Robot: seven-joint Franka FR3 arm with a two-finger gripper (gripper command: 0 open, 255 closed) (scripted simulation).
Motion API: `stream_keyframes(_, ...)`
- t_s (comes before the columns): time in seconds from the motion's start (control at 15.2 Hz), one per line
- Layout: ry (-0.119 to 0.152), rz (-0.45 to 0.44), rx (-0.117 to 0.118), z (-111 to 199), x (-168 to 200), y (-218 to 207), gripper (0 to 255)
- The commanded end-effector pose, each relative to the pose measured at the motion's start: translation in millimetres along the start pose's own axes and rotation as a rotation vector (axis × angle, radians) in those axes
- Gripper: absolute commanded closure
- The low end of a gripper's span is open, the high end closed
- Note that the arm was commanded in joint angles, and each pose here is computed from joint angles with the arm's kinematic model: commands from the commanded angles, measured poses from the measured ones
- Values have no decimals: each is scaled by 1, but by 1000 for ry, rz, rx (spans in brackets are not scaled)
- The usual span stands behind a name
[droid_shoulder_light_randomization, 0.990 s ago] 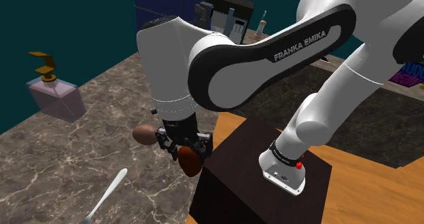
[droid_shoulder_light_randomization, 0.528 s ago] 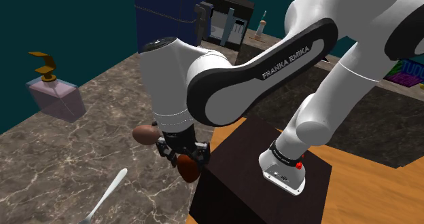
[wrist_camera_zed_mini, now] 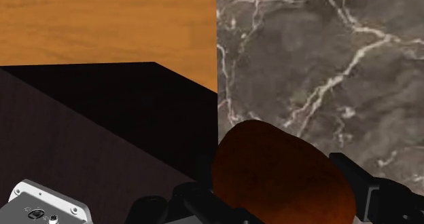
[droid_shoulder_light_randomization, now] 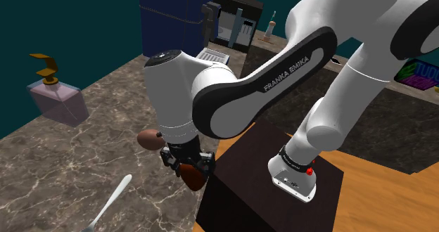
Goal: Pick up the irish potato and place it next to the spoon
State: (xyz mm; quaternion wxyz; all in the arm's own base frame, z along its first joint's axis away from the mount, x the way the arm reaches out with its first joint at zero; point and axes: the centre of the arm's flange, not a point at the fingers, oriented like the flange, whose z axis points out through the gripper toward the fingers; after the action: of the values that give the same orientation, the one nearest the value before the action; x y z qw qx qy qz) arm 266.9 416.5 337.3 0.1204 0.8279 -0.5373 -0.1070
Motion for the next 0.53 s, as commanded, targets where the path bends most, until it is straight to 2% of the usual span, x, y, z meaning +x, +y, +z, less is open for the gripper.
stream_keyframes(0.0, 2, 1, -4, 3, 1, 0, 255)
stream_keyframes(0.13, 2, 1, -4, 3, 1, 0, 255)
stream_keyframes(0.2, 1, 1, -4, 3, 1, 0, 0)
stream_keyframes(0.46, 1, 0, -4, 3, 2, 1, 0)
